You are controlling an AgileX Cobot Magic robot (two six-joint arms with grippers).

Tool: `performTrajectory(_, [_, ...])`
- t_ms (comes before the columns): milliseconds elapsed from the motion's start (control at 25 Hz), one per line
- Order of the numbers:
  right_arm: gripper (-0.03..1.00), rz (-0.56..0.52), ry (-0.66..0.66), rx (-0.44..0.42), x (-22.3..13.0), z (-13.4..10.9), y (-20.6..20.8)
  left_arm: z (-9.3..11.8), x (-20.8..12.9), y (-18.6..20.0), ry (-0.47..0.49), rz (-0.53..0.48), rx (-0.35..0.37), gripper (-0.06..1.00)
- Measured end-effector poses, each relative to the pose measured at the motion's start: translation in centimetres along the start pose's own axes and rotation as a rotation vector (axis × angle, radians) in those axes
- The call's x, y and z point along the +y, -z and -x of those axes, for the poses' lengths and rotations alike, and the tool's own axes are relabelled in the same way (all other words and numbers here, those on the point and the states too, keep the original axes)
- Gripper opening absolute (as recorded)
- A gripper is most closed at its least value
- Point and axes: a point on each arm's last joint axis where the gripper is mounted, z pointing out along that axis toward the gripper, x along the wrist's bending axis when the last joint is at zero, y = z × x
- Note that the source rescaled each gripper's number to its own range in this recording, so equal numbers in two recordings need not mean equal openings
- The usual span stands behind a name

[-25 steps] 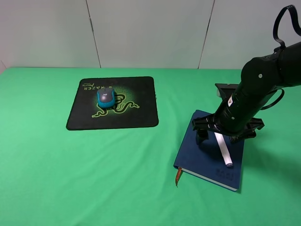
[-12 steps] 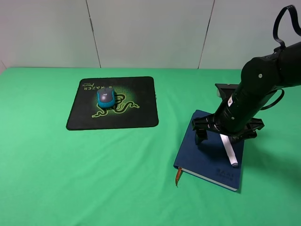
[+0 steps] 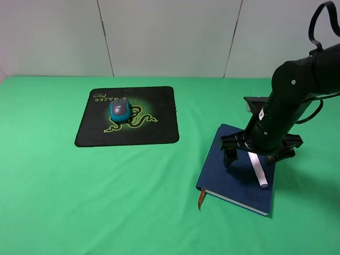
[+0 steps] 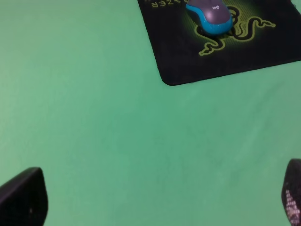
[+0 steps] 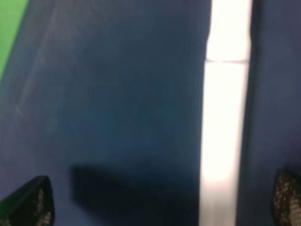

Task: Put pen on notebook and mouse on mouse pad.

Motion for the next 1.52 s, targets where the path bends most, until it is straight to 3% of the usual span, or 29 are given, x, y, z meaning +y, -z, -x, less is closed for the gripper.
performTrajectory(200, [1.0,-0.017,0.05,-0.011,1.1,-0.4,2.4,0.0,0.0,0.0,0.0,0.0,0.0,1.0])
performTrajectory(400, [1.0,0.055,0.076,0.017,1.7,-0.7,6.0,0.0,0.0,0.0,0.0,0.0,0.0,1.0])
performTrajectory(600, [1.0,0.077,0.116,0.024,0.4,-0.2,9.3,0.0,0.0,0.0,0.0,0.0,0.0,1.0])
performTrajectory(840, [1.0,0.046,0.196,0.01,-2.8,1.2,13.6,0.0,0.0,0.0,0.0,0.001,0.001,1.0])
performTrajectory(1000, [1.0,0.096,0.211,0.025,-5.5,2.3,16.1,0.0,0.0,0.0,0.0,0.001,0.001,1.0])
performTrajectory(1280, [1.0,0.24,0.209,0.084,-12.1,5.0,18.0,0.0,0.0,0.0,0.0,0.001,0.001,1.0])
performTrajectory(1520, [1.0,0.469,0.311,0.128,-18.1,7.6,19.1,0.0,0.0,0.0,0.0,0.001,0.001,1.0])
